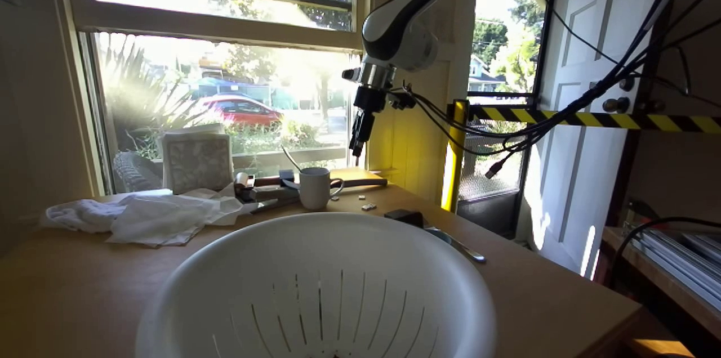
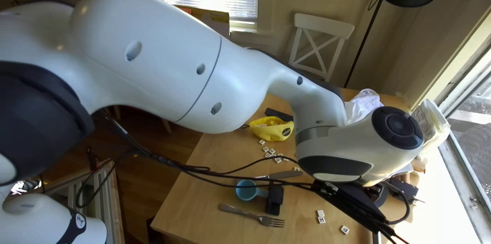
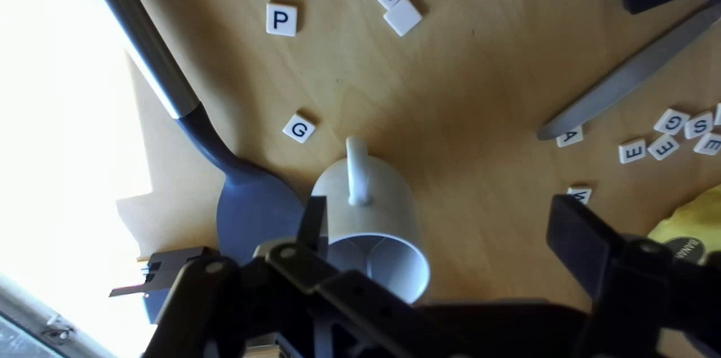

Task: Move the mug to the left

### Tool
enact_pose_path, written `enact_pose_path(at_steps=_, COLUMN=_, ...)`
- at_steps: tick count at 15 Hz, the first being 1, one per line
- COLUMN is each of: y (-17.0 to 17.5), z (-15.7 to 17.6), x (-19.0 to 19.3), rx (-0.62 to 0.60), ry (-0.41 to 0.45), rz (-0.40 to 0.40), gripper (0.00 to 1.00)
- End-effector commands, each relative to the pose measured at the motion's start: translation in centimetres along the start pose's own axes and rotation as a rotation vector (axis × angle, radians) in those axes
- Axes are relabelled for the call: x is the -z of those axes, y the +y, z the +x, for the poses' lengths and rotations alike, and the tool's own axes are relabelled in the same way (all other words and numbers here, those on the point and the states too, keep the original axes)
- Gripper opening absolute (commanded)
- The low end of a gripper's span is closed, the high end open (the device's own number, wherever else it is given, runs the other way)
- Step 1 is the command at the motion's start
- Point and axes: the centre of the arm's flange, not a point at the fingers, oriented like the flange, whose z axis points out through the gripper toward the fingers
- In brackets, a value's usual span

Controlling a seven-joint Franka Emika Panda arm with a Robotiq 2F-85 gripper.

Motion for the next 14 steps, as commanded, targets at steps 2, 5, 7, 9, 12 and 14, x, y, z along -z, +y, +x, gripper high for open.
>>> enact_pose_path(at_steps=2, y=0.2, z=0.1, x=-0.3, rx=0.000, ry=0.001, rz=0.000, gripper=1.00)
enact_pose_path(at_steps=5, y=0.3, z=0.5, x=-0.8, rx=-0.004, ry=0.013, rz=0.001, gripper=1.00)
enact_pose_path(at_steps=7, y=0.5, z=0.7, x=-1.7, rx=-0.011, ry=0.030, rz=0.007, gripper=1.00)
enact_pose_path(at_steps=9, y=1.0, z=0.6, x=-2.8, rx=-0.016, ry=0.041, rz=0.000, gripper=1.00)
enact_pose_path(at_steps=12, y=1.8, z=0.1, x=-4.4, rx=-0.039, ry=0.076, rz=0.009, gripper=1.00)
enact_pose_path(at_steps=14, y=2.3, z=-0.5, x=-5.4, rx=-0.070, ry=0.126, rz=0.033, gripper=1.00)
